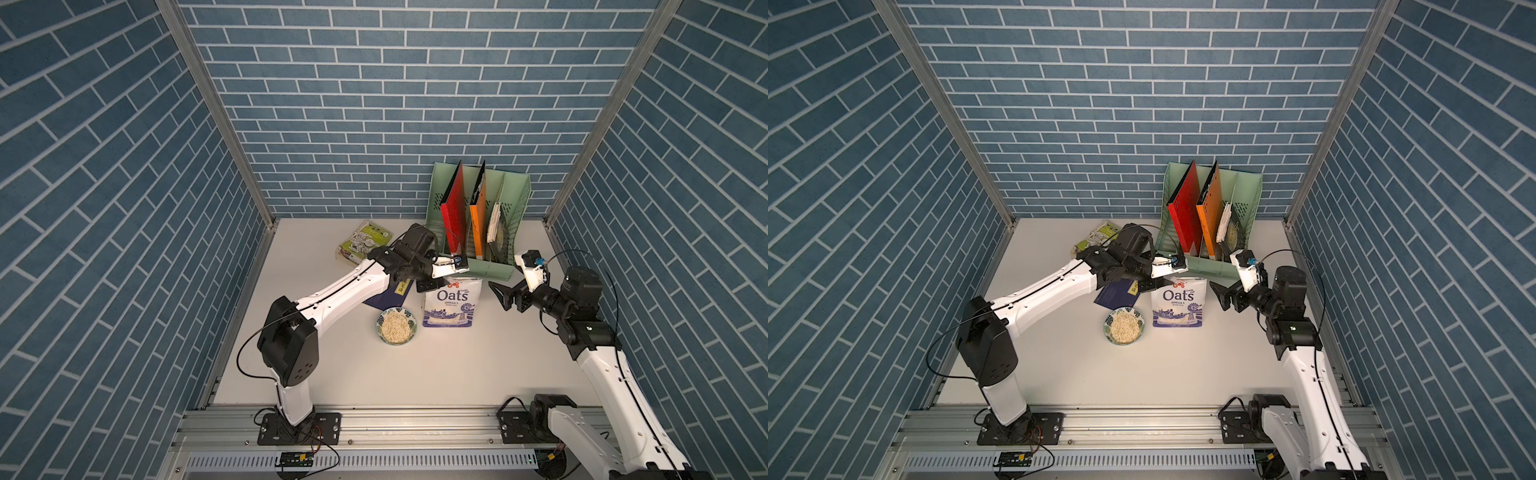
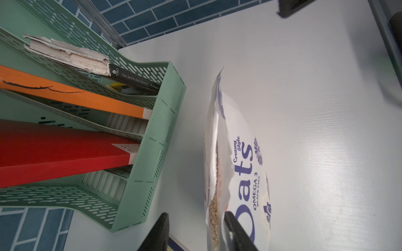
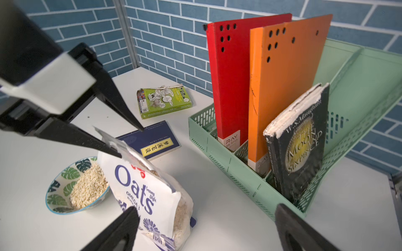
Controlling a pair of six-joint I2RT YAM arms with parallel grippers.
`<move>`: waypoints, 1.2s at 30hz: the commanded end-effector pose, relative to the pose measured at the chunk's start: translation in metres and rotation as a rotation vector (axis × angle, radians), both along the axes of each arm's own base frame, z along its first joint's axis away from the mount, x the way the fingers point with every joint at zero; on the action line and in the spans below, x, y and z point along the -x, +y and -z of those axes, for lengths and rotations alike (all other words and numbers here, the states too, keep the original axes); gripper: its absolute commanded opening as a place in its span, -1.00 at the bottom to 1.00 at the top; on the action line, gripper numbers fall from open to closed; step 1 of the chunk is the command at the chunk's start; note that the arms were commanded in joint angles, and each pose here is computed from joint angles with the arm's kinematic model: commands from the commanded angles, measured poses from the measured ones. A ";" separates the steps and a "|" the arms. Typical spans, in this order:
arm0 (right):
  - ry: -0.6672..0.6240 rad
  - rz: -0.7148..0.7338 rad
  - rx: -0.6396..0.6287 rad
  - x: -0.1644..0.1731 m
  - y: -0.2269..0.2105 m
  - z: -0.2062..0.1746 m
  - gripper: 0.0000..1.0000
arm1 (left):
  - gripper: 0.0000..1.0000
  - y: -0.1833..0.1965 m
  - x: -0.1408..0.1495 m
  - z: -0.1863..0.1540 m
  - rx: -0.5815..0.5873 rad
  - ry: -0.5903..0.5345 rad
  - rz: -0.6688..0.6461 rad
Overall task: Pour the oats into the breakfast bowl
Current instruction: Close the oats bag at the center of the board.
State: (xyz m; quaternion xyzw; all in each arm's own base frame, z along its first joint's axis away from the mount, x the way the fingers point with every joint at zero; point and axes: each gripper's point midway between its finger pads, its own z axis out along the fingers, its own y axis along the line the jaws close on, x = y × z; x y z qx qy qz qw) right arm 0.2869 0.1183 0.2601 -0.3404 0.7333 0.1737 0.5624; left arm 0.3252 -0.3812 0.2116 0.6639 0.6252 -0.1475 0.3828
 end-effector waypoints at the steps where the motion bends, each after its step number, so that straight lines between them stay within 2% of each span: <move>1: -0.163 -0.209 0.148 0.018 0.019 -0.005 0.99 | -0.03 0.015 0.005 -0.009 0.041 0.008 -0.021; 6: -0.175 -0.309 0.299 0.017 0.037 -0.007 0.99 | 0.09 0.031 0.006 -0.010 0.104 0.001 -0.058; 12: -0.098 -0.395 0.503 0.011 0.060 -0.001 0.99 | 0.08 0.044 0.008 -0.022 0.230 0.012 -0.058; 21: 0.009 -0.478 0.701 -0.001 0.088 0.010 0.94 | 0.06 0.038 0.017 -0.011 0.311 0.042 -0.010; 25: 0.046 -0.500 0.751 -0.007 0.098 0.017 0.86 | -0.09 0.039 0.019 -0.004 0.358 0.066 -0.007; 30: 0.086 -0.523 0.793 -0.011 0.104 0.027 0.72 | -0.42 0.045 0.019 0.002 0.396 0.087 -0.017; 36: 0.126 -0.530 0.825 -0.013 0.103 0.039 0.53 | -0.61 0.046 0.024 0.003 0.467 0.102 -0.013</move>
